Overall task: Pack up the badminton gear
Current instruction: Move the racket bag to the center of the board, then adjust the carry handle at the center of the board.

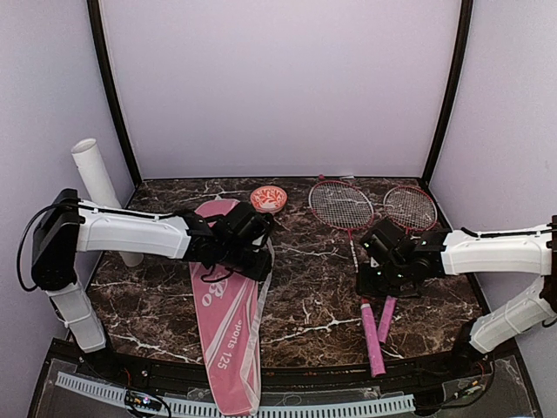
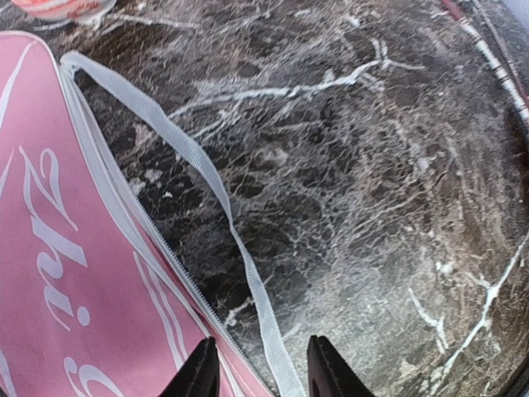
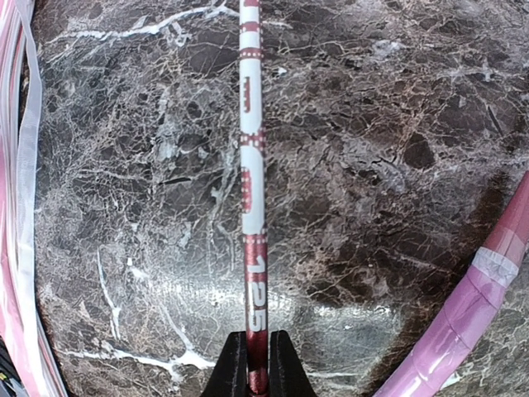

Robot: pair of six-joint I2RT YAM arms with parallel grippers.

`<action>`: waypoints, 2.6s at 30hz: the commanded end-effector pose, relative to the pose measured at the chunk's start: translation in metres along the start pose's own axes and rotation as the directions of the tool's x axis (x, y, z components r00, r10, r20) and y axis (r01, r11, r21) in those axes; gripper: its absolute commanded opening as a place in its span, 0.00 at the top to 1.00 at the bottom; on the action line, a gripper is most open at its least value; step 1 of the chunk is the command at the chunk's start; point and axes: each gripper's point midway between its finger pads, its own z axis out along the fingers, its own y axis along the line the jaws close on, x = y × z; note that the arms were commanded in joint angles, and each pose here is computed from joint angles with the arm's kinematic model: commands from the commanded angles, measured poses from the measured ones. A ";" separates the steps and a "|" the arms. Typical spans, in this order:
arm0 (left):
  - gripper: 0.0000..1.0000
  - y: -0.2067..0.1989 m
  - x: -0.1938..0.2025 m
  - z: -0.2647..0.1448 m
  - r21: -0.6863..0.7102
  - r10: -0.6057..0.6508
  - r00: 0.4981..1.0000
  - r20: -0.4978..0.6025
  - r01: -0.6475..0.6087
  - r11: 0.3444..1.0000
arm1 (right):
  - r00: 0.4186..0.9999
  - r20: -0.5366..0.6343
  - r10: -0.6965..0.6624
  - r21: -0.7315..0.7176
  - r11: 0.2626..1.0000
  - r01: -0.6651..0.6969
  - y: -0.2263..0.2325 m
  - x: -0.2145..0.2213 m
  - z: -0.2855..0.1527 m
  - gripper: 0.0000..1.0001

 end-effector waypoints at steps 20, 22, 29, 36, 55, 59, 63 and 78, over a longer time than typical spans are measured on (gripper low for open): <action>0.63 0.002 0.028 0.054 -0.056 -0.080 0.992 -0.099 0.074 0.996 | 0.999 0.027 0.021 -0.054 0.998 -0.020 0.015 -0.011 0.004 1.00; 0.64 0.002 0.030 0.057 -0.059 -0.082 0.991 -0.109 0.076 0.995 | 1.000 0.024 0.020 -0.051 0.999 -0.018 0.015 -0.010 0.005 1.00; 0.81 -0.003 0.032 0.060 -0.029 -0.092 0.989 -0.113 0.090 0.996 | 1.000 0.021 0.020 -0.049 0.999 -0.019 0.013 -0.008 0.006 1.00; 1.00 0.001 0.020 0.042 -0.038 -0.141 0.988 -0.055 0.139 0.989 | 0.999 0.023 0.022 -0.046 0.999 -0.021 0.013 -0.009 0.006 1.00; 1.00 0.088 0.071 -0.012 -0.084 -0.463 0.886 0.036 0.464 0.882 | 1.000 0.017 0.020 -0.043 0.999 -0.019 0.012 -0.007 0.009 1.00; 1.00 0.102 0.086 -0.018 -0.139 -0.477 0.878 0.038 0.477 0.868 | 1.000 0.016 0.020 -0.044 0.999 -0.019 0.012 -0.007 0.009 1.00; 0.89 0.107 0.092 -0.021 -0.186 -0.452 0.892 0.012 0.446 0.876 | 1.000 0.016 0.021 -0.047 0.999 -0.020 0.013 -0.007 0.008 1.00; 0.61 0.053 0.046 -0.036 -0.196 -0.206 0.978 -0.032 0.196 0.961 | 0.999 0.019 0.026 -0.044 0.999 -0.025 0.011 -0.007 0.006 1.00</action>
